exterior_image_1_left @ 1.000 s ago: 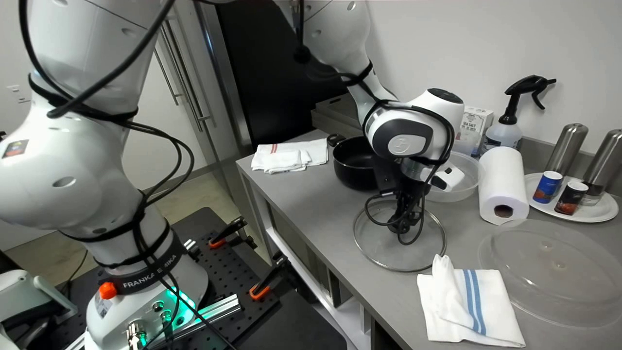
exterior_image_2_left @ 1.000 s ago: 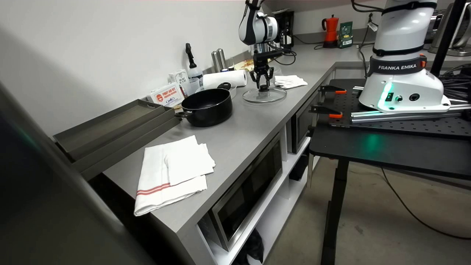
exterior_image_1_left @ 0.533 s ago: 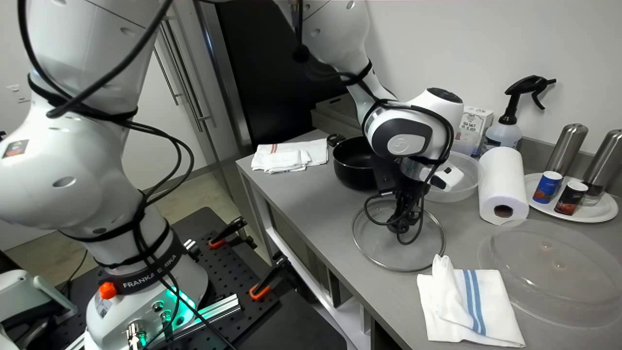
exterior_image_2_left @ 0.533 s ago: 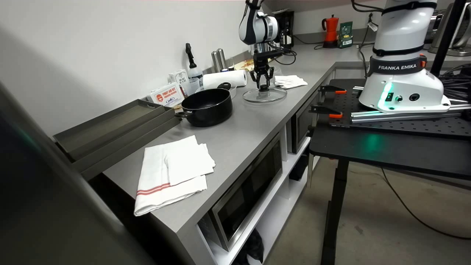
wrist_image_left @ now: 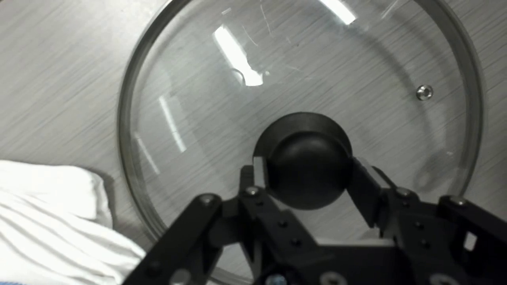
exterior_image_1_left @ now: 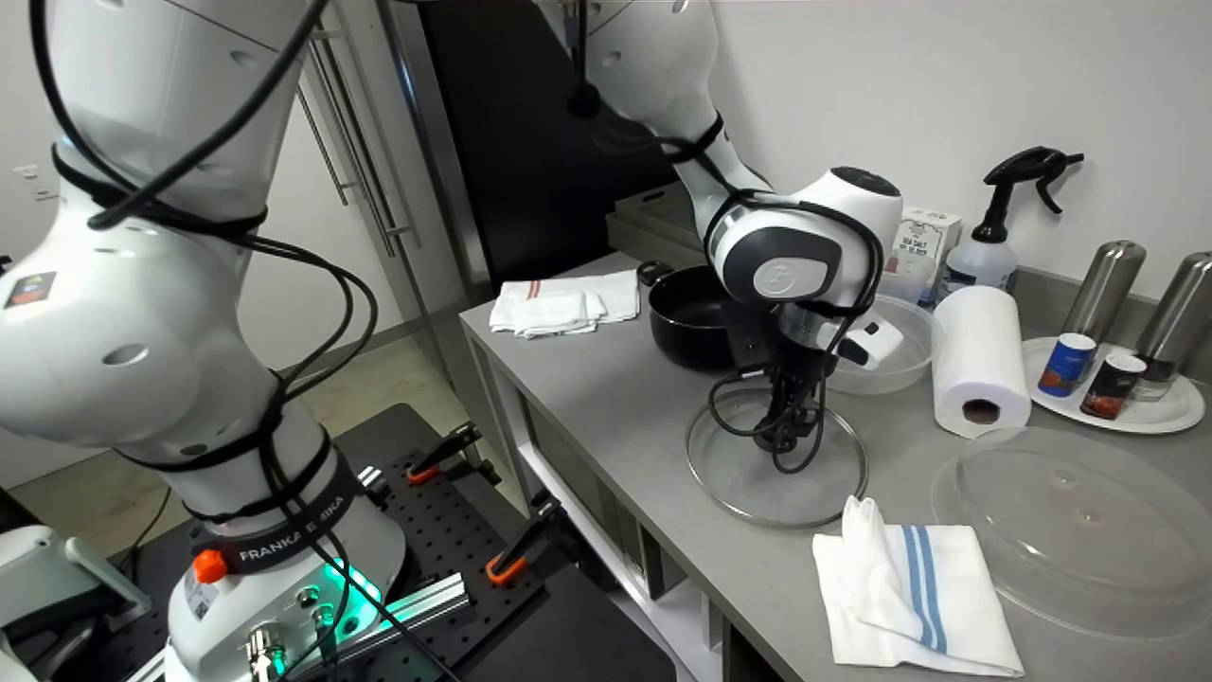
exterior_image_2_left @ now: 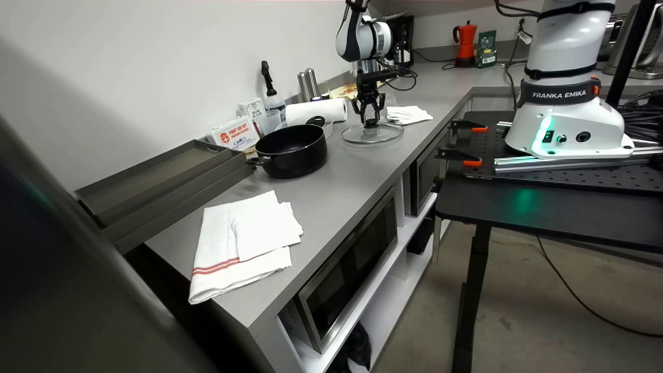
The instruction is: Pick up the lid from the pot and put it on the counter
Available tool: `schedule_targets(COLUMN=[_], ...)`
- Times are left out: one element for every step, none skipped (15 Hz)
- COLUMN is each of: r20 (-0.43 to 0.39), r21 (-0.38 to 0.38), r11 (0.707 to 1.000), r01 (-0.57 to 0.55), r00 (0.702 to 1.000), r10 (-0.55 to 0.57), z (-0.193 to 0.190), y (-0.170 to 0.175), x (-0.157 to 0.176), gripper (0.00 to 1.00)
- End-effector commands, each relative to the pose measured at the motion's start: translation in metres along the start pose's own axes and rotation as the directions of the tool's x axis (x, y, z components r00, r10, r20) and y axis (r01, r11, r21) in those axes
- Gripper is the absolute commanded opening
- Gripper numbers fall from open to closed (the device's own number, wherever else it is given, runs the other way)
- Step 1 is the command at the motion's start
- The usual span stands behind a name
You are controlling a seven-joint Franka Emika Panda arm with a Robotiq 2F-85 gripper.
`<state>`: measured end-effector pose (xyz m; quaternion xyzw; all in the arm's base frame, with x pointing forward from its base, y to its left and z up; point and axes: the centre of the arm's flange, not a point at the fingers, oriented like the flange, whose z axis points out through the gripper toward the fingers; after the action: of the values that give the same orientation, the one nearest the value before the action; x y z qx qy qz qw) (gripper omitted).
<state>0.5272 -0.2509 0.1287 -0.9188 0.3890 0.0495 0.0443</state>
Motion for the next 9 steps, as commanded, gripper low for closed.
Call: schedule_targets(r20=[-0.024,-0.027,-0.03,-0.034,-0.037,-0.039,-0.041,-0.042,-0.043], r21=[0.007,0.009,0.01,0.012,0.014,0.016,0.017,0.017,0.018], r11=[1.0,1.0,1.0,1.0,1.0,1.0,1.0,1.0,1.0], r01=[0.019,0.019,0.02,0.021,0.021,0.021,0.021,0.022,0.022], r00=[1.0,0.999,0.999,0.999,0.999,0.999,0.999,0.999,0.999], r10=[-0.019,-0.019,-0.02,-0.02,-0.02,-0.021,-0.021,-0.021,-0.021], z=[-0.017,-0.019,-0.021,-0.024,-0.026,-0.028,-0.029,-0.03,-0.031], y=[-0.002,-0.003,-0.004,-0.004,-0.005,-0.005,-0.006,-0.006,-0.006], x=[-0.01,-0.009,-0.009,-0.009,-0.009,-0.008,-0.008,-0.008,-0.008], gripper=[0.81,0.93,0.99,1.0,1.0,1.0,1.0,1.0,1.0])
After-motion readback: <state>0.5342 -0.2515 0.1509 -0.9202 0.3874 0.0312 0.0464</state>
